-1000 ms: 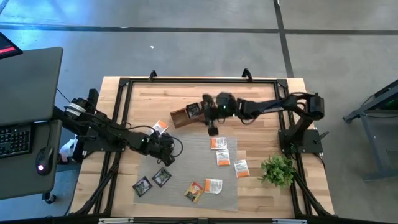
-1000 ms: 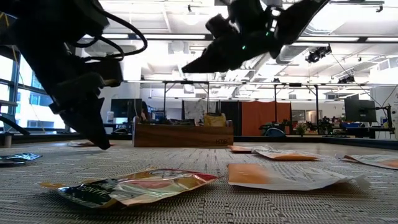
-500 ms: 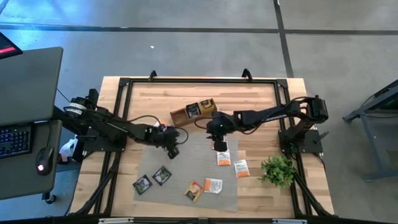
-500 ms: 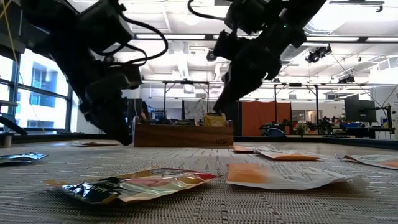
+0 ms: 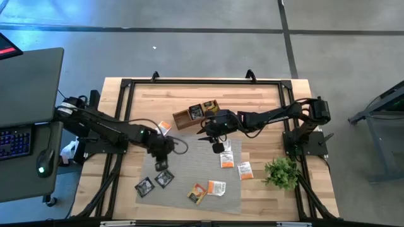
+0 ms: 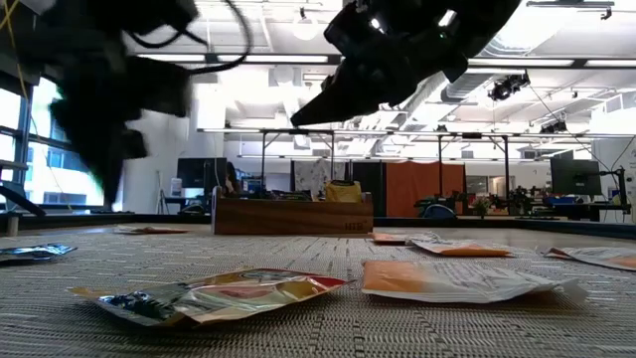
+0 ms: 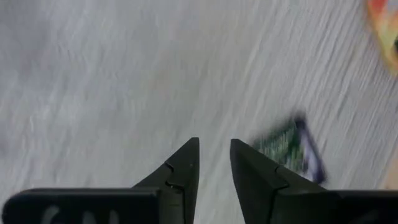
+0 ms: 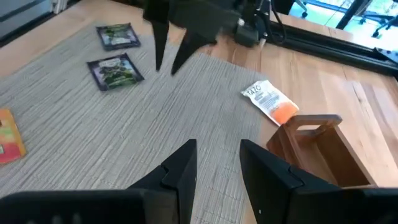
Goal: Pick & Place Tea
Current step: Put the violet tea bag into the middle section of the wooden organizer
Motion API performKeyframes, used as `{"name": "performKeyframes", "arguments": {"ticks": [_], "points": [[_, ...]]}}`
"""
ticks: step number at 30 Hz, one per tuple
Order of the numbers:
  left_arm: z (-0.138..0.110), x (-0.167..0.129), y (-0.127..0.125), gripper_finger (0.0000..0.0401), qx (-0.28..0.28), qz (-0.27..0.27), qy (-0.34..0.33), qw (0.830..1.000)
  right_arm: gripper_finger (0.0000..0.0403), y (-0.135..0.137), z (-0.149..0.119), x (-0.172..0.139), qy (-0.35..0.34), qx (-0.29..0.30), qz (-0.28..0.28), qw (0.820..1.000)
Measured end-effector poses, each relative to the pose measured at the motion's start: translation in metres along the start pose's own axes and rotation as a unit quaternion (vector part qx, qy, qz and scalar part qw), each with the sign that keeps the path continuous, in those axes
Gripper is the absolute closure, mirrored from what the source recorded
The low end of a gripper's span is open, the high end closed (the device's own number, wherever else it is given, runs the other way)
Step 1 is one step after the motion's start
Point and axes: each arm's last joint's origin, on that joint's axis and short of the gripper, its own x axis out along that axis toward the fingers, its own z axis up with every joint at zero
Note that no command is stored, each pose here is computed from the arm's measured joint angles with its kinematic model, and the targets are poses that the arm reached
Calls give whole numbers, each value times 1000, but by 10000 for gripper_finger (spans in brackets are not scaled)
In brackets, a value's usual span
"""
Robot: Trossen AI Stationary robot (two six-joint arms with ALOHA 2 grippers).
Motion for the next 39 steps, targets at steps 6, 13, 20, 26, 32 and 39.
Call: {"name": "performKeyframes", "arguments": {"ticks": [6, 13, 20, 26, 32, 39], "points": [[-17, 8, -15, 311, 8, -10, 19, 1000, 284, 0, -2, 0, 10, -2, 1, 1000], [-15, 14, -17, 311, 68, -7, 15, 998, 284, 0, -2, 0, 11, -2, -3, 1000], [-7, 15, -18, 311, 88, -55, 7, 995, 284, 0, -2, 0, 12, -2, -2, 1000], [-4, 18, -20, 311, 158, -63, -8, 985, 284, 0, -4, 0, 19, 0, -1, 1000], [-6, 30, -18, 311, 158, -52, 15, 986, 284, 0, -4, 0, 19, 0, -1, 1000], [-7, 37, -18, 311, 156, -65, 39, 985, 284, 0, -4, 0, 18, -1, -1, 1000]]}}
